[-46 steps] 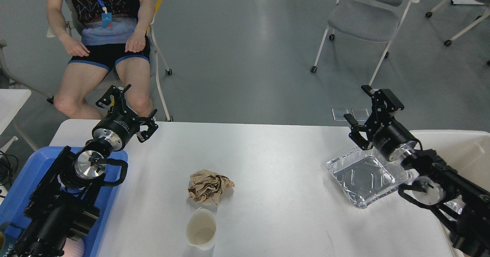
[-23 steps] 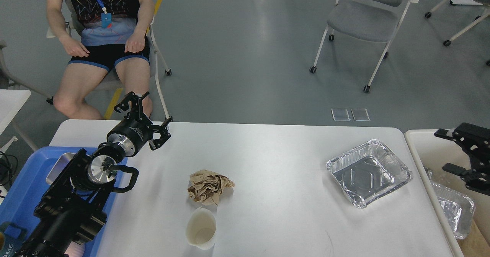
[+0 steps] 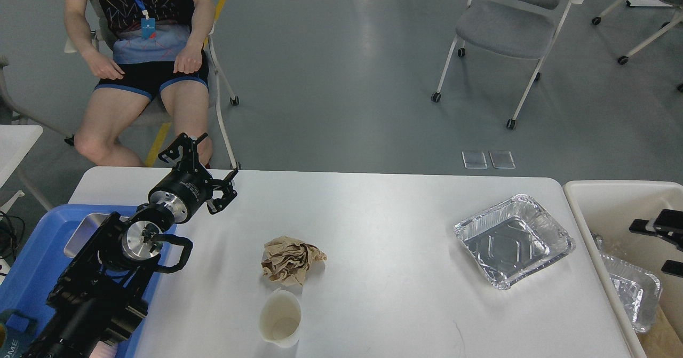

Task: Tidy desktop
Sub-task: 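Reach the right gripper to the foil tray edge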

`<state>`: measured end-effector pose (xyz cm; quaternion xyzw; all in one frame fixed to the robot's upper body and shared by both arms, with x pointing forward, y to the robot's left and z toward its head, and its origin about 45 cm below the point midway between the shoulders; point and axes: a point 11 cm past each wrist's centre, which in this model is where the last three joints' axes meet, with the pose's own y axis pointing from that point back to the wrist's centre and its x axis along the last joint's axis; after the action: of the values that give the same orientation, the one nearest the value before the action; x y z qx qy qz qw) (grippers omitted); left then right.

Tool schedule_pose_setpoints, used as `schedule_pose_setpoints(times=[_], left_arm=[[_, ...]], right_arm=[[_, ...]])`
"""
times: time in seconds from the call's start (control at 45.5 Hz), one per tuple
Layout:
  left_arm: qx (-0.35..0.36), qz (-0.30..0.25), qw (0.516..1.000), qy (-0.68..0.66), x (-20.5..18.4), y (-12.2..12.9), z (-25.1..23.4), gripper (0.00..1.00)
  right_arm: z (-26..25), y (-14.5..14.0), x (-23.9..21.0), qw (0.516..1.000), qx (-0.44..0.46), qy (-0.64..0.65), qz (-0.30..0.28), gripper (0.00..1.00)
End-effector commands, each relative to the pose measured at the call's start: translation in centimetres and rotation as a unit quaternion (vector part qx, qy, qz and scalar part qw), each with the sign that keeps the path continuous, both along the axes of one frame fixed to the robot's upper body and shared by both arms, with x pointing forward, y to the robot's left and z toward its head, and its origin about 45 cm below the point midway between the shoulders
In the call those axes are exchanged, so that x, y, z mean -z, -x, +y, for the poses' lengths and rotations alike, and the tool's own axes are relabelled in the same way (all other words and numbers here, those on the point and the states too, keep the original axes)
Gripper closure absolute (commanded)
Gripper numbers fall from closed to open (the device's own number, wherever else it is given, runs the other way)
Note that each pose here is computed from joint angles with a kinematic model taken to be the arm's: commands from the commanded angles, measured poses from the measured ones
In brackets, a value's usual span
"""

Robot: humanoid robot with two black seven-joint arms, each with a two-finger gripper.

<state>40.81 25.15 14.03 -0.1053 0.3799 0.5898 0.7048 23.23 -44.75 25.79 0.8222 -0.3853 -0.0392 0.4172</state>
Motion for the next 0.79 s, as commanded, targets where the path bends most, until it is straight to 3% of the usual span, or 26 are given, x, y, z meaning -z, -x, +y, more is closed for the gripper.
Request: schedule_pose_setpoints(times=[0.0, 0.198, 0.505, 0.769], left_arm=[[-0.001, 0.004, 1.000, -0.001, 0.3, 0.2, 0.1, 0.03], [-0.002, 0.006, 1.000, -0.001, 0.5, 0.2, 0.1, 0.03], [-0.003, 0.010, 1.000, 0.000, 0.7, 0.4, -0.1, 0.03], [-0.003, 0.013, 1.000, 0.005, 0.9, 0.5, -0.5, 0.03]], right_arm=[[1.0, -0.2, 1.0, 1.000, -0.007, -0.016, 0.002, 0.00], [1.0, -0.9, 3.6, 0.999, -0.025, 0.022, 0.016, 0.00], [-5.5, -3.1, 9.8, 0.990, 0.030, 0.136, 0.034, 0.00], [-3.3, -7.0, 11.4, 0.990, 0.018, 0.142, -0.008, 0.00]])
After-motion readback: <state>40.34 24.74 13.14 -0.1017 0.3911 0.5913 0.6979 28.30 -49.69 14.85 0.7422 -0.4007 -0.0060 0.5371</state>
